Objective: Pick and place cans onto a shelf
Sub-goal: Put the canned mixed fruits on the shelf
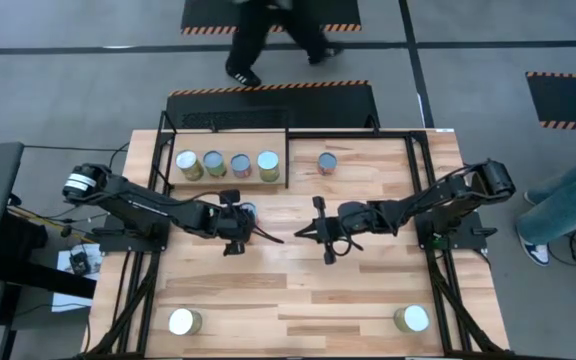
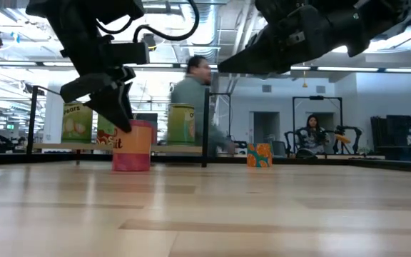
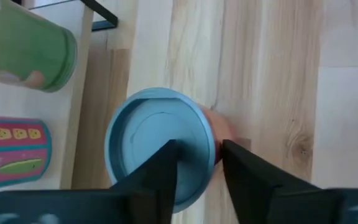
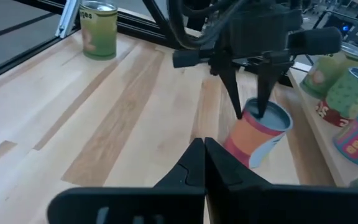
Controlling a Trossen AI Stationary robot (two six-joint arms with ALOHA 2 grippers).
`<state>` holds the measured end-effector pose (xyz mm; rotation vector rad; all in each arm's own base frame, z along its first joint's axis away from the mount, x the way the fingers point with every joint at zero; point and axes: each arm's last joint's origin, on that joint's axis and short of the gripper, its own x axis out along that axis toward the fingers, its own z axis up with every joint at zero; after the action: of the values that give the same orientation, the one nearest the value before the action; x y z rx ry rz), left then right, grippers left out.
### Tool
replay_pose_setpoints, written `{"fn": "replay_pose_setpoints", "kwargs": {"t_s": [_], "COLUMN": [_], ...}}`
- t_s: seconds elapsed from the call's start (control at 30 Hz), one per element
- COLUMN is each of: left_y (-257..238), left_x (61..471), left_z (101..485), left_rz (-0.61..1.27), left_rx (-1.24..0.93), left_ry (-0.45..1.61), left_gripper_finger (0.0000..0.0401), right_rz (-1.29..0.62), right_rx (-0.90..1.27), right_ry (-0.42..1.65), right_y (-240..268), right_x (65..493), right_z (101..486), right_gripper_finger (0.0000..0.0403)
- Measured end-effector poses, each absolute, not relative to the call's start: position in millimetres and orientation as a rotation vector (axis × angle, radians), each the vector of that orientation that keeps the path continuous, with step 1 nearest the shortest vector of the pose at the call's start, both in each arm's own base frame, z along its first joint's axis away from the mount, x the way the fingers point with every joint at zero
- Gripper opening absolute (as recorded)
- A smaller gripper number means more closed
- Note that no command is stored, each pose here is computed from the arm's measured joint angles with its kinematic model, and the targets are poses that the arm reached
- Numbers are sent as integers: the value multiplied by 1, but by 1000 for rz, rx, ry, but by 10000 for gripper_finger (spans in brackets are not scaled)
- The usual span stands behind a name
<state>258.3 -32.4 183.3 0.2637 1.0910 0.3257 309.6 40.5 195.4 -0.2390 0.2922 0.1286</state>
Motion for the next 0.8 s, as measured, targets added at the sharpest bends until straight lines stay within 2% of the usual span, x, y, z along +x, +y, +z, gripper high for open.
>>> {"fn": "replay_pose_setpoints", "kwargs": {"t_s": [0.2,0.33,0.5,0.63,0.8], "left_y": [-32,-26,0,38,91], "left_x": [257,251,239,224,211], "left_z": [188,209,270,318,351], "left_rz": [316,328,468,640,810], "left_rx": [254,231,134,12,-59], "left_ry": [1074,1079,1023,956,930], "left_gripper_finger": [12,4,1,1,0], "right_rz": [117,118,127,125,130], "right_rx": [-239,-240,-224,-206,-207], "right_ry": [302,303,305,306,302], "right_y": [36,36,38,38,40], "right_x": [310,310,310,310,310], "right_z": [195,194,194,194,194], "right_gripper_finger": [12,12,12,12,12]}}
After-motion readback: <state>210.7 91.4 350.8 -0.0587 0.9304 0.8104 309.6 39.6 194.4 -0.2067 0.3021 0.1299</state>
